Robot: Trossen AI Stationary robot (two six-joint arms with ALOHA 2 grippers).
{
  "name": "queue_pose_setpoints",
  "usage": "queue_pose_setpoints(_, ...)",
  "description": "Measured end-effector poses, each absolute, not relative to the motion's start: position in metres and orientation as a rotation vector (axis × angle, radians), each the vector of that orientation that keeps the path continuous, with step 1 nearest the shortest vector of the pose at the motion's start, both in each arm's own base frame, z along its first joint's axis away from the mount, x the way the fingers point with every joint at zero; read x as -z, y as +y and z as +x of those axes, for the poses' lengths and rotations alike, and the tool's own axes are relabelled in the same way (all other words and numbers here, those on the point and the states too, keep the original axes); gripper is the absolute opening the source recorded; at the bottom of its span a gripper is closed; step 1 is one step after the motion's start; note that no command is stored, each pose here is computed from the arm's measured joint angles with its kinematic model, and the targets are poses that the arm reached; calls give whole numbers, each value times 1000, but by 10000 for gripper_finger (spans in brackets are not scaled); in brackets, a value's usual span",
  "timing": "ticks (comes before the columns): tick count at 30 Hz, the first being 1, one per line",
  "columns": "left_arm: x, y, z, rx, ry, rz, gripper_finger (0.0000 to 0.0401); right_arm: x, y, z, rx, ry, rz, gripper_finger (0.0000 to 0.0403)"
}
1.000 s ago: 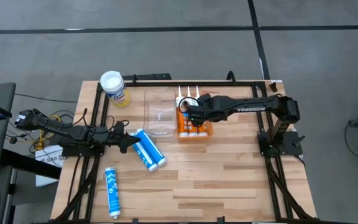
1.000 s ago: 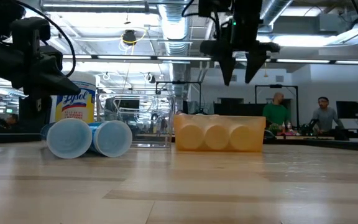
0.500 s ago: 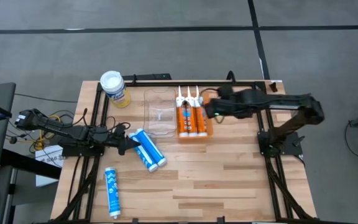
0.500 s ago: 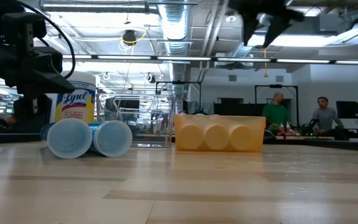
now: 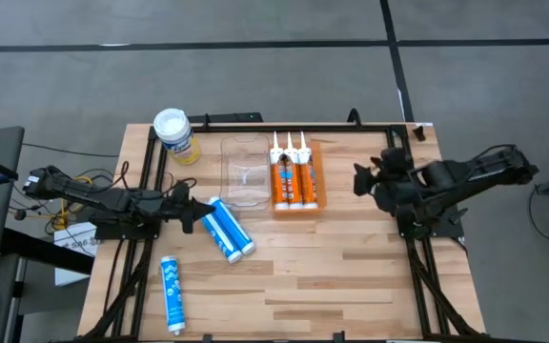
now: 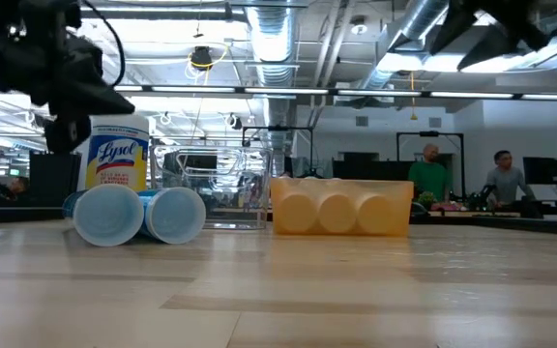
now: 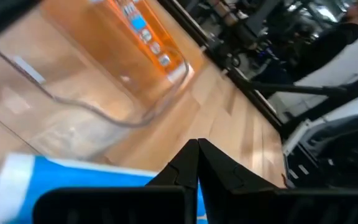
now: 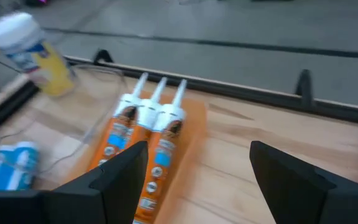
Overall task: Pick & place silicon tubes, Sealant and Lysol wipes
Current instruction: Put the bottom blue sealant into the transparent bin
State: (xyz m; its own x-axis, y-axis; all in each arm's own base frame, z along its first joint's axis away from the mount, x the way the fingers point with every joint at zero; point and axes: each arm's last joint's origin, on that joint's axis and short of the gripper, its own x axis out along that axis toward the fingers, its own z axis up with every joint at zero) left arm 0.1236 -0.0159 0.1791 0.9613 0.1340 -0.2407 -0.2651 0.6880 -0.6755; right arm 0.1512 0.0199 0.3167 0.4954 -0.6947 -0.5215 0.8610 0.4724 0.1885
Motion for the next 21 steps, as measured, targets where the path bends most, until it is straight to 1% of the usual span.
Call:
queue_pose_setpoints(5, -200, -15, 123, -286, 257, -776, 0, -289, 30, 142, 925, 298, 444, 276)
queue_pose_setpoints(9, -212, -16, 125, -322, 351, -841, 0, -271, 36, 140, 892, 249, 449, 276)
queue_pose_setpoints(16, -227, -24, 131, -338, 639, -1059, 0, -250, 43, 136, 869, 236, 517, 276)
queue_pose_setpoints(21, -238, -33, 134, -385, 832, -1132, 0, -249, 48, 135, 874, 184, 486, 276)
